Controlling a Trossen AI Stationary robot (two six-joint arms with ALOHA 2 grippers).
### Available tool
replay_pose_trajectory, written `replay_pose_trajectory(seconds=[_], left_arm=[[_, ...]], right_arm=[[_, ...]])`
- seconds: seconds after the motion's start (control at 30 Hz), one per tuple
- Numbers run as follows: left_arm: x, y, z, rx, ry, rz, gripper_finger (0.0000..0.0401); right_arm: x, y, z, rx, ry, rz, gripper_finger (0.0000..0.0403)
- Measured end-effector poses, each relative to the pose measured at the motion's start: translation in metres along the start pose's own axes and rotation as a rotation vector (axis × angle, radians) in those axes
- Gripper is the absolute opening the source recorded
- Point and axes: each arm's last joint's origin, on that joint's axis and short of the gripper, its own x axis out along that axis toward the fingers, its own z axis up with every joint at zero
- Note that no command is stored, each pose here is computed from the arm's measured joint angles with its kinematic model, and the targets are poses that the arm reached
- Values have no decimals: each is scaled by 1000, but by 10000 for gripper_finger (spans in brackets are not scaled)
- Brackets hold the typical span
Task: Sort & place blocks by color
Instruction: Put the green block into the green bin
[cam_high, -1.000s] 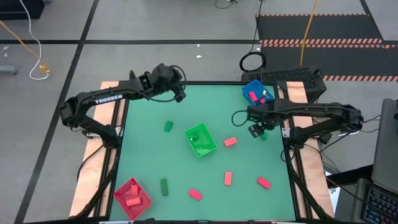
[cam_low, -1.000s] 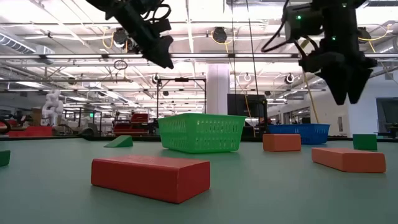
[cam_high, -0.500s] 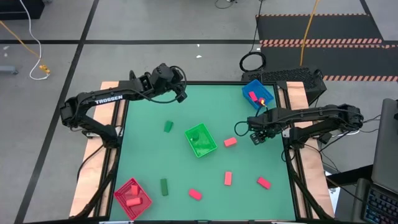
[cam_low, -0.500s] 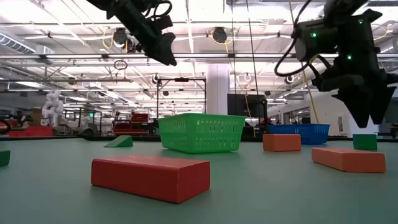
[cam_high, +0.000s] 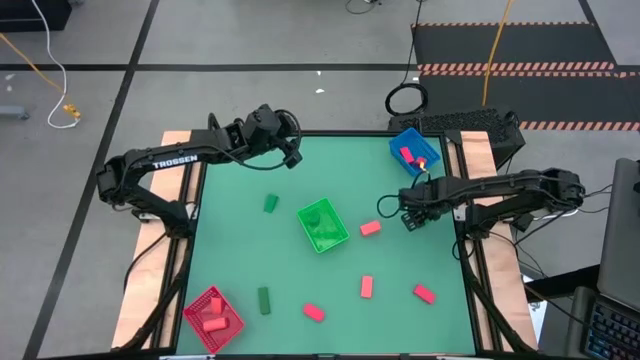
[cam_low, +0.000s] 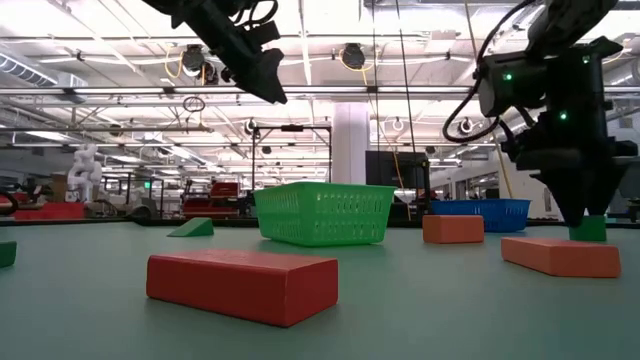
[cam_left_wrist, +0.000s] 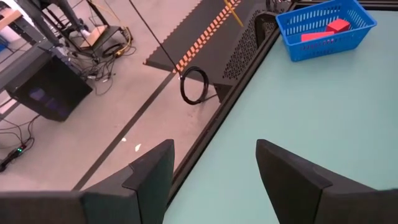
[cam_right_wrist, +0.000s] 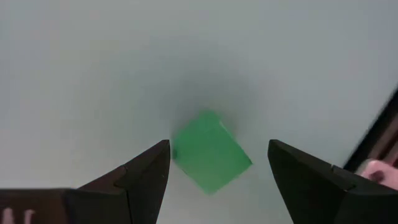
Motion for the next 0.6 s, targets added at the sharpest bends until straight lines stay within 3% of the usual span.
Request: replay_pose_trajectory(seconds=[0.23, 0.6], left_arm=[[0, 0, 0, 0, 0, 0, 230], [0, 0, 0, 0, 0, 0, 230]], right_arm=[[0, 3, 5, -10, -33, 43, 263], [10, 0, -3, -10, 58, 62, 263]])
